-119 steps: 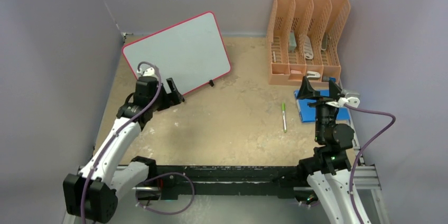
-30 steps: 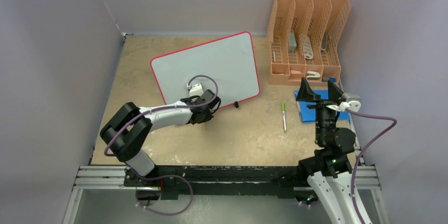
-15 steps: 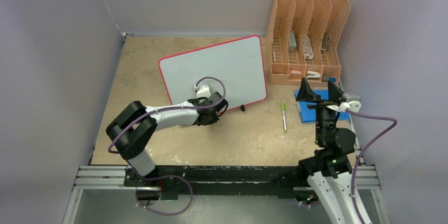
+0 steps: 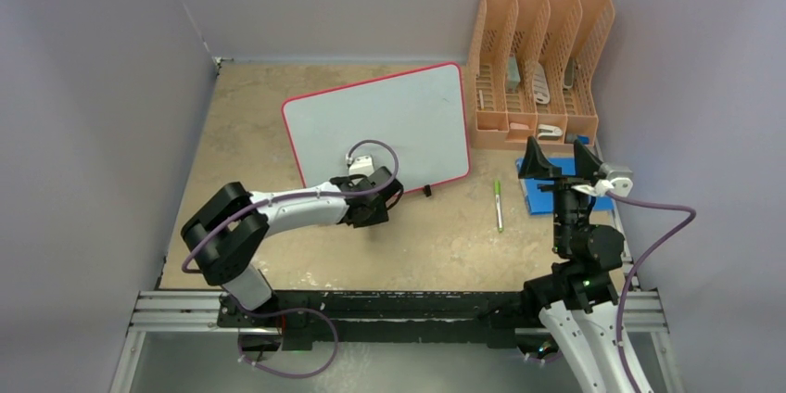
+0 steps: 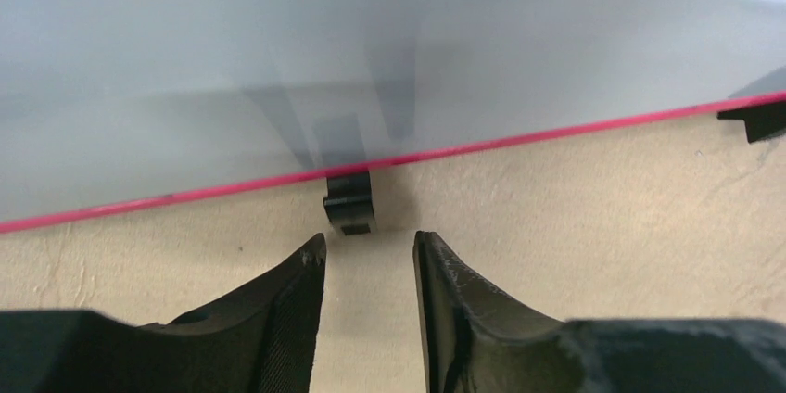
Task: Write a sentence on the whiteboard
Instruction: Move the whiteboard to the center of the board, then pick up the whiteboard marker at the center of the board.
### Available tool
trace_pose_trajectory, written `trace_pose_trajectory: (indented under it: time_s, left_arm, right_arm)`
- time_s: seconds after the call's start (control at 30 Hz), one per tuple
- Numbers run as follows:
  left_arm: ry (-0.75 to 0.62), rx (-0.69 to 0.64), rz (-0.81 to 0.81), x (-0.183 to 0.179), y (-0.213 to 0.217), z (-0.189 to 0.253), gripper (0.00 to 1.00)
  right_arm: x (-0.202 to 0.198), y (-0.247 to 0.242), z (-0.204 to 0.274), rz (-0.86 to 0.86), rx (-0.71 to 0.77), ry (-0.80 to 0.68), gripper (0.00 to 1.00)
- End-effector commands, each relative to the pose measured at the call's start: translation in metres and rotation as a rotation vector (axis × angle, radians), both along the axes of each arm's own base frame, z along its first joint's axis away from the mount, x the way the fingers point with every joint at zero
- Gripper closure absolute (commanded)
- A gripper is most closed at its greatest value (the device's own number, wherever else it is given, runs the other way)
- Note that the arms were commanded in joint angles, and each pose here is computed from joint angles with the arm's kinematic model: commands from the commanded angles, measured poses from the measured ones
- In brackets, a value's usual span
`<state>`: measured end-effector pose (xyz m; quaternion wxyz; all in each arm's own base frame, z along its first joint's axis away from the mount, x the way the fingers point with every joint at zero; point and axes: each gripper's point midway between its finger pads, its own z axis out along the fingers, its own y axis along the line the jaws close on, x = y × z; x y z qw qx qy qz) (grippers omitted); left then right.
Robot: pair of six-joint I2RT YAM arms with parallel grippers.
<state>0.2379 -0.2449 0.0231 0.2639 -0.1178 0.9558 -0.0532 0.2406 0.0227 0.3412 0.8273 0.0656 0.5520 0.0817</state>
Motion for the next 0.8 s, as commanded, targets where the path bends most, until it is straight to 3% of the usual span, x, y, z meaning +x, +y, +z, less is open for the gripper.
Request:
trace_pose_trajectory:
  time_s: [0.0, 0.27, 0.6, 0.77]
  left_arm:
    - [-0.018, -0.069, 0.004, -0.006, -0.005, 0.029, 0.59]
    - [-0.08, -0.136, -0.03, -0.014, 0.001, 0.076, 0.47]
    - [-0.253, -0.142, -0.219, -0.011, 0.01, 0.133, 0.23]
    - [-0.34, -0.156, -0.345, -0.012, 0.008, 0.151, 0.14]
  right_arm:
    - [-0.004, 0.011, 0.014, 0.061, -0.019, -0.046, 0.01]
    - [0.021, 0.031, 0.001, 0.142, 0.04, 0.115, 0.01]
    - [0.061, 0.035, -0.056, 0.044, 0.266, 0.591, 0.01]
    - [0.063, 0.048, -0.07, 0.075, 0.316, 0.717, 0.01]
